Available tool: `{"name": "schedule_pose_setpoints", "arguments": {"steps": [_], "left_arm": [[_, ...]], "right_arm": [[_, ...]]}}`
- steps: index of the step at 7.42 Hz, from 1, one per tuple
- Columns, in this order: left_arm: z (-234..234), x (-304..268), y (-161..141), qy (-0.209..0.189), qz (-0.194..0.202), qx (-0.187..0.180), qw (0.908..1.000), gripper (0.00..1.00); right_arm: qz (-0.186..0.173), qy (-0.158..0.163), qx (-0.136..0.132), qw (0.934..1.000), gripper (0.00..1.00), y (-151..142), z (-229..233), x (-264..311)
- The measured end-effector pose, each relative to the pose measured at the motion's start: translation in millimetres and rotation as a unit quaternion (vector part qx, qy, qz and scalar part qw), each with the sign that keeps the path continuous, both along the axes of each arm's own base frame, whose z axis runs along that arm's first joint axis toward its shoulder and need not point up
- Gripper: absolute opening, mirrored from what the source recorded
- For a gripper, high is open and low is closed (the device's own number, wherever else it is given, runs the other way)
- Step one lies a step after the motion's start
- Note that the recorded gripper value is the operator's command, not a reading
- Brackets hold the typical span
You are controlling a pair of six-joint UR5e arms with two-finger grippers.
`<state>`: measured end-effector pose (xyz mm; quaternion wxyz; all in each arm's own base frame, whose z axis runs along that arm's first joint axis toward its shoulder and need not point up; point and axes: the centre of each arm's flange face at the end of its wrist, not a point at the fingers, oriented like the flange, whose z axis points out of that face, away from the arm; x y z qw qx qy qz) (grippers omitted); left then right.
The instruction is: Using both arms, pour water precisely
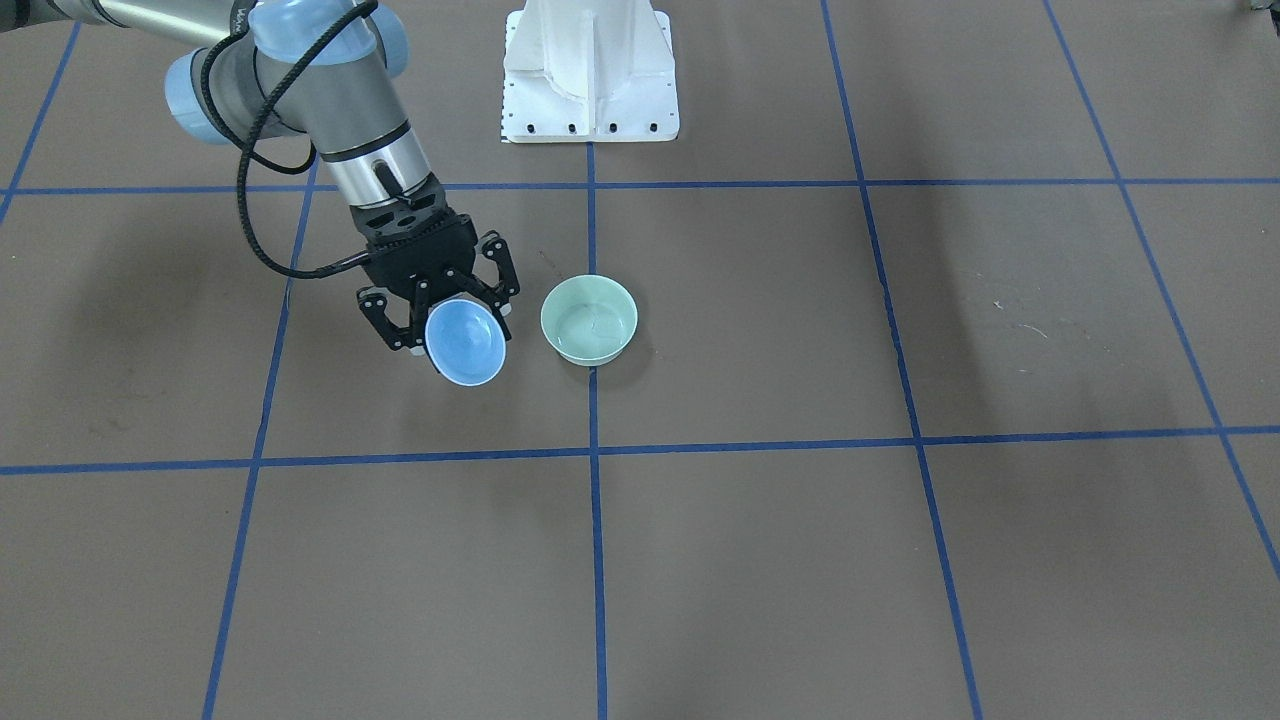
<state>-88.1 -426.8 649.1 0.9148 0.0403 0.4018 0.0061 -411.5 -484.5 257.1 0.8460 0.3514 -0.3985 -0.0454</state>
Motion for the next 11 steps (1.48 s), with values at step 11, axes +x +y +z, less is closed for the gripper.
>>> {"name": "schedule_pose_setpoints", "arguments": {"steps": [11], "left_arm": [[-8,2,-2,0.014,0.002,0.010,0.9999,1.00]], "right_arm": [[0.288,-0.018,-0.013,0.9573,0.00,26,324,120]]}}
